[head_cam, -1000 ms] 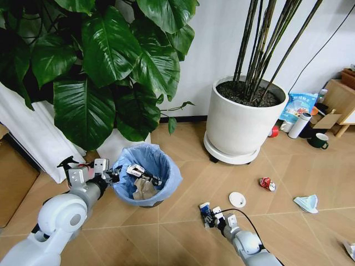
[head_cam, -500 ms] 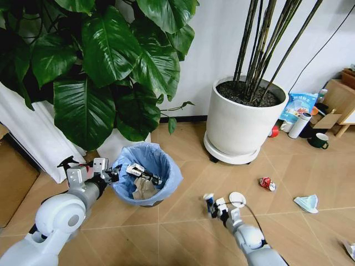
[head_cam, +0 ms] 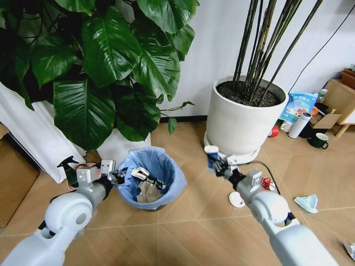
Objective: Pick up the trash bin and place the garbage on the floor into it.
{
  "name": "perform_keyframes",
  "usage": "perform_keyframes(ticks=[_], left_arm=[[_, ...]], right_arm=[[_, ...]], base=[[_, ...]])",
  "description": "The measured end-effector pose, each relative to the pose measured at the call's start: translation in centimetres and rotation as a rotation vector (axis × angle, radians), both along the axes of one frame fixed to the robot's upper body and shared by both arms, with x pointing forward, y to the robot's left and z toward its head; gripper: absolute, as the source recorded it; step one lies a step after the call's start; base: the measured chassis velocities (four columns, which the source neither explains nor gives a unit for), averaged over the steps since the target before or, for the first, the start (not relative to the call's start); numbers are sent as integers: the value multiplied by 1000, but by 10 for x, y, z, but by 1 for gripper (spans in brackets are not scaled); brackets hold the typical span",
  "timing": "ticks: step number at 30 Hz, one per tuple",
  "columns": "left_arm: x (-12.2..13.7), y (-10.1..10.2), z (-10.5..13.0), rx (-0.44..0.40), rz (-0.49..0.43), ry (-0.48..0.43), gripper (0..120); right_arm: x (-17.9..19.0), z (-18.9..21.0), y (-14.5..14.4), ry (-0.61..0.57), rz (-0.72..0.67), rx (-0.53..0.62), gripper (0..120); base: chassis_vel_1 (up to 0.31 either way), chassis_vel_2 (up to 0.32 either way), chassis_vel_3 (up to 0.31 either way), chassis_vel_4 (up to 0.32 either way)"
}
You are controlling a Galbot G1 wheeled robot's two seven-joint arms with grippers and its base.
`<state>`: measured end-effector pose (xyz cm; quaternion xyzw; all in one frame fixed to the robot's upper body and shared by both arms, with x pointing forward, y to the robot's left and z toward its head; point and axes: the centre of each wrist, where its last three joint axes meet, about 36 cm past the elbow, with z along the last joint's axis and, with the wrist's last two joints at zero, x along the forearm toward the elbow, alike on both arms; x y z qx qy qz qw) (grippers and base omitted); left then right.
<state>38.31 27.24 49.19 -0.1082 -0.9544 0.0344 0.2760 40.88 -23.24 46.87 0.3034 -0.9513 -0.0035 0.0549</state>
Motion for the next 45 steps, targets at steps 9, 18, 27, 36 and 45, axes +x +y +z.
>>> perform_keyframes(ticks=[9,18,27,36,45], left_arm=[[6,-12,-1,-24,-5,25,0],[7,-9,1,-29,13,23,0],[7,-8,2,-33,19,21,0],[9,-7,2,-38,27,18,0],[10,-2,3,-42,46,10,0]], right_arm=[[5,25,62,46,225,74,8],[15,3,102,117,276,40,22],[23,3,104,106,270,31,51],[25,8,99,84,256,46,84],[31,12,68,50,131,43,100]], base=[[0,0,0,0],[0,0,0,0],[0,0,0,0],[0,0,0,0],[0,0,0,0]])
